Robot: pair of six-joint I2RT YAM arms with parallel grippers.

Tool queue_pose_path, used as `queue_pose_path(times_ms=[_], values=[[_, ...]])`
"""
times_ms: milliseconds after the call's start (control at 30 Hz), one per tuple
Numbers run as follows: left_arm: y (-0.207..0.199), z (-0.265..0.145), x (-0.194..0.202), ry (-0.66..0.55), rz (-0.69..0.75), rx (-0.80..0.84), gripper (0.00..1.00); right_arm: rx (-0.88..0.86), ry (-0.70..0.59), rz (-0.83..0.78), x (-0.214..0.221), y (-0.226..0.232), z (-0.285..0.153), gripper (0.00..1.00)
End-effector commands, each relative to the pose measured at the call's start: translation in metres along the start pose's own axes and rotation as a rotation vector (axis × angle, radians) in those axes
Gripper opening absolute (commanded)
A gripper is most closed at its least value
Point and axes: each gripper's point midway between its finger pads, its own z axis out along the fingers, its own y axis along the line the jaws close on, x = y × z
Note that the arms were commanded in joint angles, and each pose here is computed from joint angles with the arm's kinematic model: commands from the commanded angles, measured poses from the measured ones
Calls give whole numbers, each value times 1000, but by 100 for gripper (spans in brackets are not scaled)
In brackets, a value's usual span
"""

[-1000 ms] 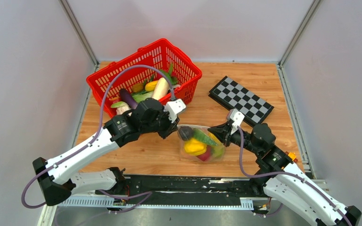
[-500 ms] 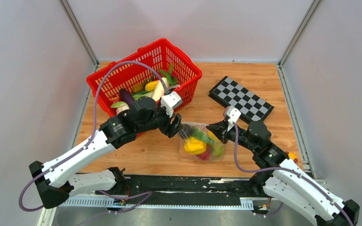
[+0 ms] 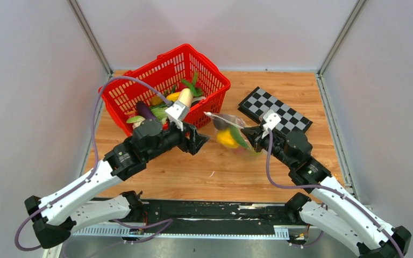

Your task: Place the food in the zip-top bag and seal the zipper

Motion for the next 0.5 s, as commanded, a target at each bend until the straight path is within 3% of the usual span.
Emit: queue_pose_path(times_ms=[0,200,467], values=[[6,-18,-41,-172,-47,-50,81,-185,-121,-69,-27,31,-6,0],[6,-16,-31,-142,-63,-46,82,-381,128,108,60,72,-15,0],[0,-4,-27,-95,-45,-19,83,-535,53,125,47,98,-36,4]])
